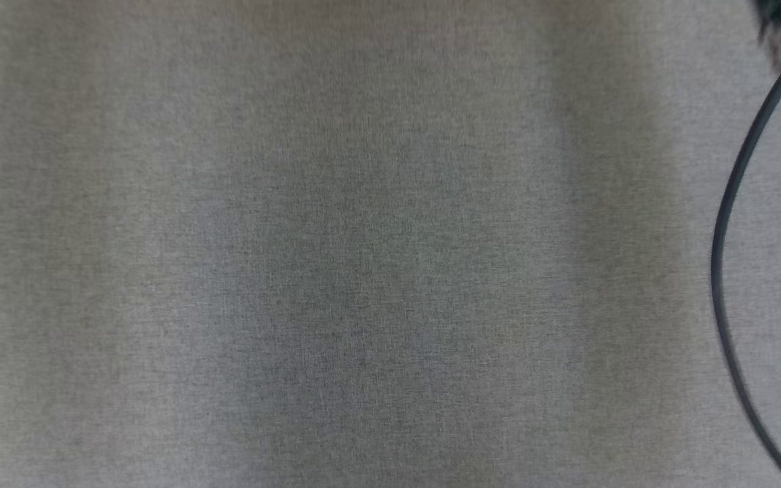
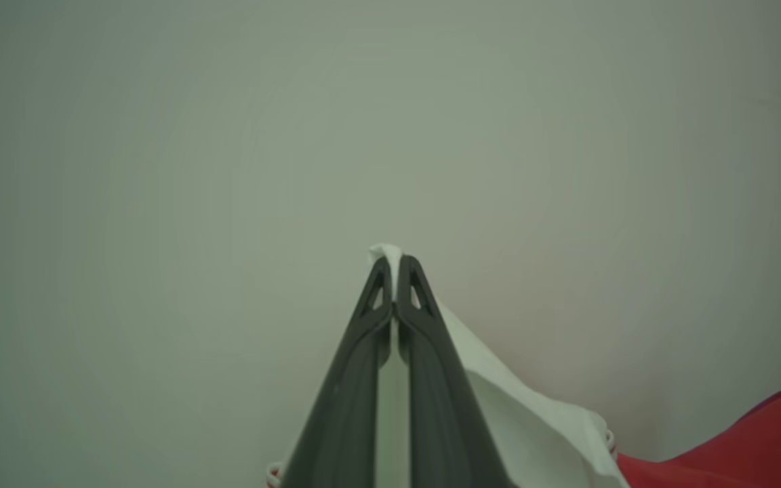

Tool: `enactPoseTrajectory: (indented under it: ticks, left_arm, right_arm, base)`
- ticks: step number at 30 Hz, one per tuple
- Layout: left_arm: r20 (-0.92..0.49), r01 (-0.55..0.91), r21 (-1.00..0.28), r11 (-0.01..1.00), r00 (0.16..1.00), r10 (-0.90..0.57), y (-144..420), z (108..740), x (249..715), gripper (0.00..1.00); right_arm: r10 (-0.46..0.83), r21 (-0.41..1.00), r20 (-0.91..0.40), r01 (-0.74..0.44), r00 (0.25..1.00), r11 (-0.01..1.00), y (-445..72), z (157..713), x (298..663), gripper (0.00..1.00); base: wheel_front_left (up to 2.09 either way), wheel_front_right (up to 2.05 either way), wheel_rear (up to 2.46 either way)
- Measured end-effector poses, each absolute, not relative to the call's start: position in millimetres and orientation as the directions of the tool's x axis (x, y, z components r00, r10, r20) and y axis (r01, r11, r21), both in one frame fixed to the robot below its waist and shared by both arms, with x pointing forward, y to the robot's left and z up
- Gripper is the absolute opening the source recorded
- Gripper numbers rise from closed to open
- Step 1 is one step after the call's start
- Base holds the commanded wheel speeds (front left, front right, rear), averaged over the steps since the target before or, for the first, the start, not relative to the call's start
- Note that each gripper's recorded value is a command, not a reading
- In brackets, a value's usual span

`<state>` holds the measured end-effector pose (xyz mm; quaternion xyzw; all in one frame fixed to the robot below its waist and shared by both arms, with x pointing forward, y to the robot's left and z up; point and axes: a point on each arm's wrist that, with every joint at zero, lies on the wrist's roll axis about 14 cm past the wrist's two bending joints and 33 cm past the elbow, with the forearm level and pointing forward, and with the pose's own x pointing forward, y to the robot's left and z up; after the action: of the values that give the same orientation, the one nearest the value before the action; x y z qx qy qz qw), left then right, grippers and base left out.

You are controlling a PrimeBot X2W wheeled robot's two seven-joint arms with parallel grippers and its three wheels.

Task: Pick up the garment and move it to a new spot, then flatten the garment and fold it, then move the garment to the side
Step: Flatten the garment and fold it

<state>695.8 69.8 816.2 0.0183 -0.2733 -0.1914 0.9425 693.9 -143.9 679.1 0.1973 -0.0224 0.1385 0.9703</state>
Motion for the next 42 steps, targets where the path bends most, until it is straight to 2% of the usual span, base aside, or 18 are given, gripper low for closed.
enactPoseTrajectory:
  ticks: [4, 11, 18, 22, 32, 38, 42]
  left_arm:
    - [0.477, 0.369, 0.085, 0.926, 0.801, -0.363, 81.0, 780.4, 691.0, 0.00]
    - [0.409, 0.354, -0.111, 0.929, 0.868, -0.282, 117.7, 705.1, 660.8, 0.00]
    - [0.365, 0.285, -0.275, 0.918, 0.914, -0.174, 139.4, 647.5, 584.8, 0.00]
    - [0.288, 0.221, -0.364, 0.905, 0.951, -0.116, 146.2, 609.3, 531.6, 0.00]
    - [0.045, 0.008, -0.464, 0.886, 0.999, 0.015, 164.9, 524.2, 431.3, 0.00]
    - [-0.045, -0.080, -0.436, 0.896, 0.997, 0.066, 175.2, 490.6, 390.5, 0.00]
    - [-0.057, -0.114, -0.415, 0.902, 0.993, 0.100, 182.0, 484.9, 375.3, 0.00]
  right_arm:
    - [0.325, 0.382, 0.040, -0.315, 0.945, 0.869, -136.1, 645.4, 668.3, 0.00]
    - [0.397, 0.410, -0.096, -0.327, 0.913, 0.851, -137.6, 575.9, 599.4, 0.00]
    - [0.428, 0.465, -0.171, -0.310, 0.888, 0.829, -142.3, 529.9, 522.0, 0.00]
    - [0.427, 0.506, -0.207, -0.278, 0.880, 0.817, -143.4, 503.8, 481.0, 0.00]
    - [0.440, 0.557, -0.317, -0.211, 0.840, 0.803, -123.3, 437.5, 393.5, 0.00]
    - [0.441, 0.538, -0.378, -0.194, 0.814, 0.820, -118.6, 409.5, 352.7, 0.00]
    - [0.432, 0.525, -0.382, -0.193, 0.817, 0.829, -119.7, 405.1, 341.1, 0.00]
  base:
    - [0.00, 0.00, 0.00]
    - [0.00, 0.00, 0.00]
    - [0.00, 0.00, 0.00]
    - [0.00, 0.00, 0.00]
    - [0.00, 0.00, 0.00]
    - [0.00, 0.00, 0.00]
    - [0.00, 0.00, 0.00]
